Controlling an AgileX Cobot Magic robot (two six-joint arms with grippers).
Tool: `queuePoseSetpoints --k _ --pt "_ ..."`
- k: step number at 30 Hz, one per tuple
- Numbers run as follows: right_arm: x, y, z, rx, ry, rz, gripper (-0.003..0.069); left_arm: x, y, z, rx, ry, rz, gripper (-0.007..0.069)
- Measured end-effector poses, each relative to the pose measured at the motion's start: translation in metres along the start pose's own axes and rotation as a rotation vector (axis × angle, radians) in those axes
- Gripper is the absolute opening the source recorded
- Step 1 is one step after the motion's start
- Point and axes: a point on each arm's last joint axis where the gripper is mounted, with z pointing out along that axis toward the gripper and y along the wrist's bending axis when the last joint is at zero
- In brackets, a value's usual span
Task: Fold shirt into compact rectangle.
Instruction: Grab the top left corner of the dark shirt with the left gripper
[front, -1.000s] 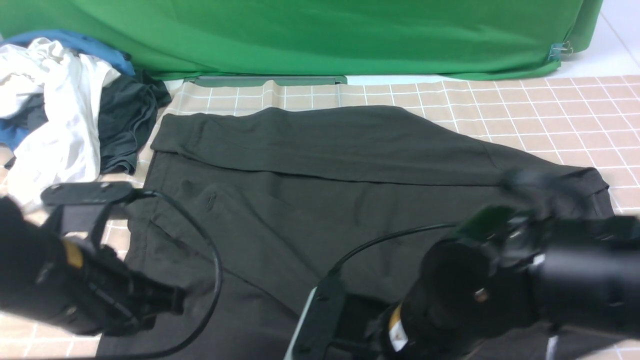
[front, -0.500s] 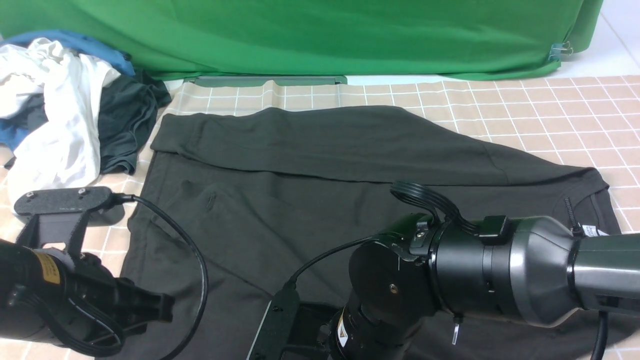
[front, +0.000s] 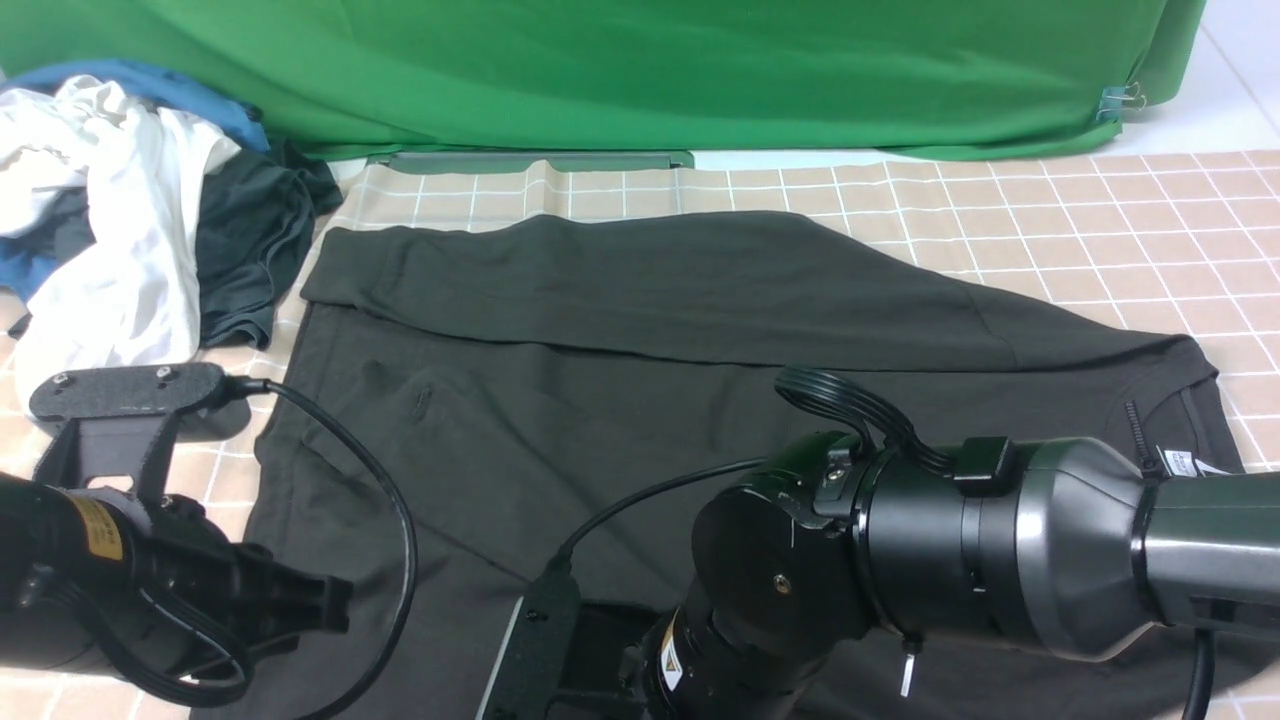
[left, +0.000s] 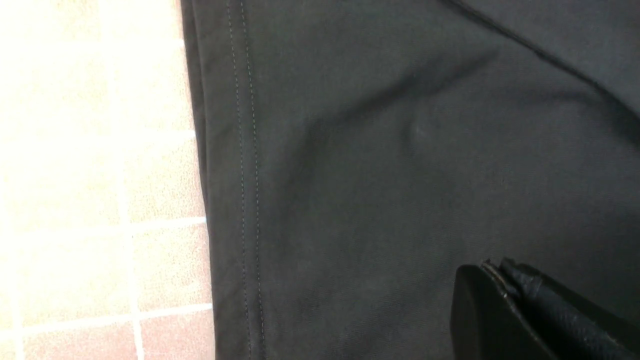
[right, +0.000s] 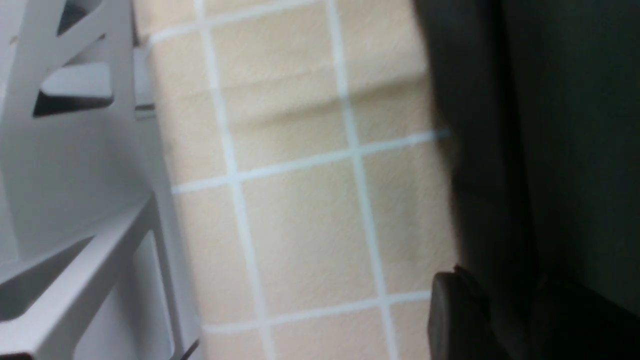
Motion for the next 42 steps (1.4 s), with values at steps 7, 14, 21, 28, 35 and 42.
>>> queuePoseSetpoints --k 7,14,21,28,35,42 --pt "-0.002 -0.001 0.0 0.012 -0.018 -0.002 0.0295 0.0 0.0 0.0 0.0 -0.001 0.001 0.0019" --pt "0.0 -0.003 0.011 0.004 0.009 -0.025 0.032 0.0 0.0 0.0 0.0 -0.001 0.002 0.0019" --pt "0.001 -0.004 0.015 0.001 0.018 -0.066 0.0248 0.0 0.0 0.0 0.0 -0.001 0.011 0.0019" --pt "0.006 0.0 0.014 -0.04 0.076 -0.054 0.0045 0.0 0.0 0.0 0.0 -0.001 0.029 0.0019" --pt "0.009 0.006 0.002 -0.074 0.112 0.04 0.0045 0.0 0.0 0.0 0.0 -0.004 0.044 0.0019" --pt "0.009 0.01 0.001 -0.107 0.114 0.151 0.0062 -0.001 0.001 0.0 -0.009 -0.006 0.054 0.0019"
